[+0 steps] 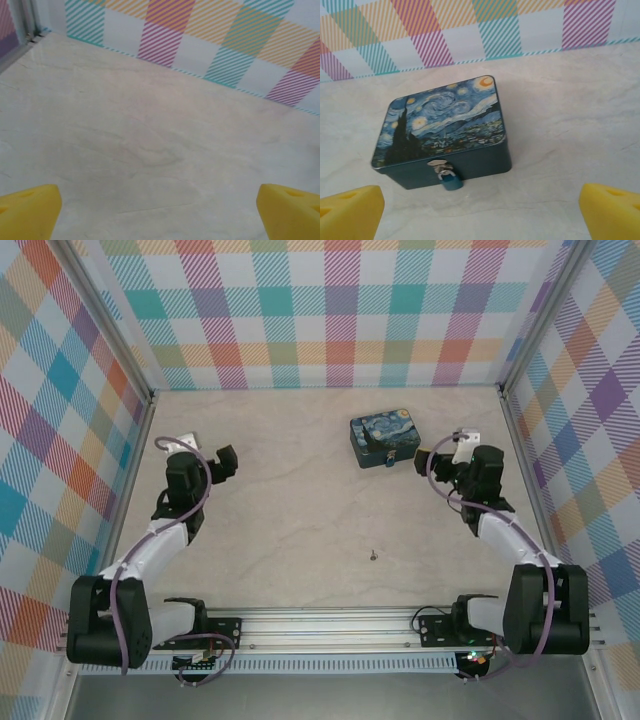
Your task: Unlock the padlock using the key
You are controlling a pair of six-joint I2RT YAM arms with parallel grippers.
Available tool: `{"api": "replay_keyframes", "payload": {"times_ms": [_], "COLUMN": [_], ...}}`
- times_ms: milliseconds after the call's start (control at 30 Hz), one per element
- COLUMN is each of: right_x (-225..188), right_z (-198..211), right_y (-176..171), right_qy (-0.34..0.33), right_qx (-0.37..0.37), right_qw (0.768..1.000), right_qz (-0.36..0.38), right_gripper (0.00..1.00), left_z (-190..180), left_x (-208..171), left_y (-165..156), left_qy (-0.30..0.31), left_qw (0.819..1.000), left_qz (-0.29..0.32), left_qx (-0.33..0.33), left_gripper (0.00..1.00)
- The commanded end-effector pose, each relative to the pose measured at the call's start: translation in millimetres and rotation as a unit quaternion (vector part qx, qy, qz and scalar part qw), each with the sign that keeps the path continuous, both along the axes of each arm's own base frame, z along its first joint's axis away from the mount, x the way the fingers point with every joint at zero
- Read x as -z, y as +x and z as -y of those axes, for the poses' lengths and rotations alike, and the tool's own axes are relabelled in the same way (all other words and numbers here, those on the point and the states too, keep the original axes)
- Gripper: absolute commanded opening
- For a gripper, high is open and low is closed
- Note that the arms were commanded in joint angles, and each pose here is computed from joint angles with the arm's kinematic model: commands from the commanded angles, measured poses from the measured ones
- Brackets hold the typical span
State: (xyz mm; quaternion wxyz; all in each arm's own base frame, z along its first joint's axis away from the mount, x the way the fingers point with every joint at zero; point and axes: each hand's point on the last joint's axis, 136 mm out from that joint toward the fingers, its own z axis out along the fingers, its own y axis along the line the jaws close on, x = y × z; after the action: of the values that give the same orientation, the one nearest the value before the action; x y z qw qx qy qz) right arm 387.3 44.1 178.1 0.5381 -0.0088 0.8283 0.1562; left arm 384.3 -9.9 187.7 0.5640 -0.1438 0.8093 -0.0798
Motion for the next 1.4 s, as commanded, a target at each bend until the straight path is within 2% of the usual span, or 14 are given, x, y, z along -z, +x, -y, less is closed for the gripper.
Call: {"api": "replay_keyframes", "payload": {"times_ms": [0, 133, 300, 533, 667, 933, 1200, 1367], "right_x": [21, 19, 31, 56, 66, 80, 78, 79], "right_z": [-16, -23, -24, -16, -17, -41, -53, -63], "right_y": [-7, 19, 58, 111, 134, 143, 141, 131], "right_qy": [0.070, 0.123, 0.149, 0.122, 0.110, 0.163, 0.179, 0.182], "right_qx": [-0.028, -0.041, -0.044, -0.036, -0.053, -0.119, -0.160, -0.180], "right_qw": [0.992, 0.980, 0.971, 0.971, 0.968, 0.949, 0.939, 0.932], "right_qz": [-0.105, -0.148, -0.181, -0.202, -0.220, -0.241, -0.247, -0.257], "right_gripper": [1.00, 1.00, 1.00, 1.00, 1.00, 1.00, 1.00, 1.00], "left_z": [28, 70, 118, 162, 192, 264, 311, 337], "left_x": [32, 42, 44, 48, 43, 35, 56, 63], "left_y": [-22, -31, -27, -12, 1, 32, 77, 94], "left_qy": [-0.107, -0.157, -0.174, -0.186, -0.206, -0.230, -0.278, -0.282], "left_qw": [0.990, 0.977, 0.966, 0.956, 0.944, 0.918, 0.902, 0.893], "left_qz": [-0.088, -0.120, -0.132, -0.139, -0.142, -0.150, -0.157, -0.170], "left_qx": [0.032, 0.080, 0.136, 0.180, 0.215, 0.285, 0.290, 0.308], "left_gripper": [1.00, 1.00, 1.00, 1.00, 1.00, 1.00, 1.00, 0.98]}}
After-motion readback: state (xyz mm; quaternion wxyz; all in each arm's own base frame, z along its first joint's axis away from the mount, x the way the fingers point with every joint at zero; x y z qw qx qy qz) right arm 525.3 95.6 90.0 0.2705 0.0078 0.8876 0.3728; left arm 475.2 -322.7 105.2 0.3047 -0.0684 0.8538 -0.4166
